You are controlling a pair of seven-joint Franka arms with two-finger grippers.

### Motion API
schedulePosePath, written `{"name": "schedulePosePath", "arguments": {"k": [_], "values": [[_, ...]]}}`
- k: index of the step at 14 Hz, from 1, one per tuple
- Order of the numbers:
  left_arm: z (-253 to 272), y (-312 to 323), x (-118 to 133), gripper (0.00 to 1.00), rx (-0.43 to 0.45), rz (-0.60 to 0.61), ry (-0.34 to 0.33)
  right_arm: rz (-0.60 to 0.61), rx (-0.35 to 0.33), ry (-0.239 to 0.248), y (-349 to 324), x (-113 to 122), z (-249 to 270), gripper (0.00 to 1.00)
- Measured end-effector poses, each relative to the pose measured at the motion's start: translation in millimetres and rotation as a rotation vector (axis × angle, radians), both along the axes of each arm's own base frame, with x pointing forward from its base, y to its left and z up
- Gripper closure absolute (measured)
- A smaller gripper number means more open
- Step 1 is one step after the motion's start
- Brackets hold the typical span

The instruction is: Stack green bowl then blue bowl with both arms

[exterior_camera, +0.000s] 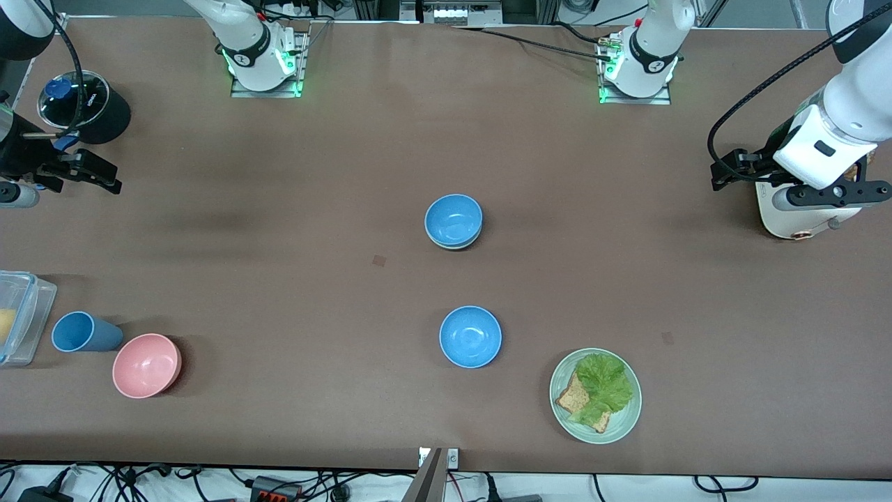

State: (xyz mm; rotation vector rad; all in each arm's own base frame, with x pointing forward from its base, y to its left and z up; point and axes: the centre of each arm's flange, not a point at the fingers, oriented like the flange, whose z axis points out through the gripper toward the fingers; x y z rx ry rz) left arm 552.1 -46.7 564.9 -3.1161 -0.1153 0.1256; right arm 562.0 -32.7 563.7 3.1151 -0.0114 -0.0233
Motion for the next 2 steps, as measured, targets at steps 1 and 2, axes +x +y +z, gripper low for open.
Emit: {"name": "schedulePosePath", "arguments": {"k": [1,2], "values": [[-0.3,-0.6,0.1,0.0,-0.006,0.001,0.001,0.0,0.0,0.0,0.0,0.0,0.0,0.0],[-0.7,-0.9,0.2,0.0,-0.01,0.002,0.002,0.0,0.0,0.0,0.0,0.0,0.0,0.0]]}}
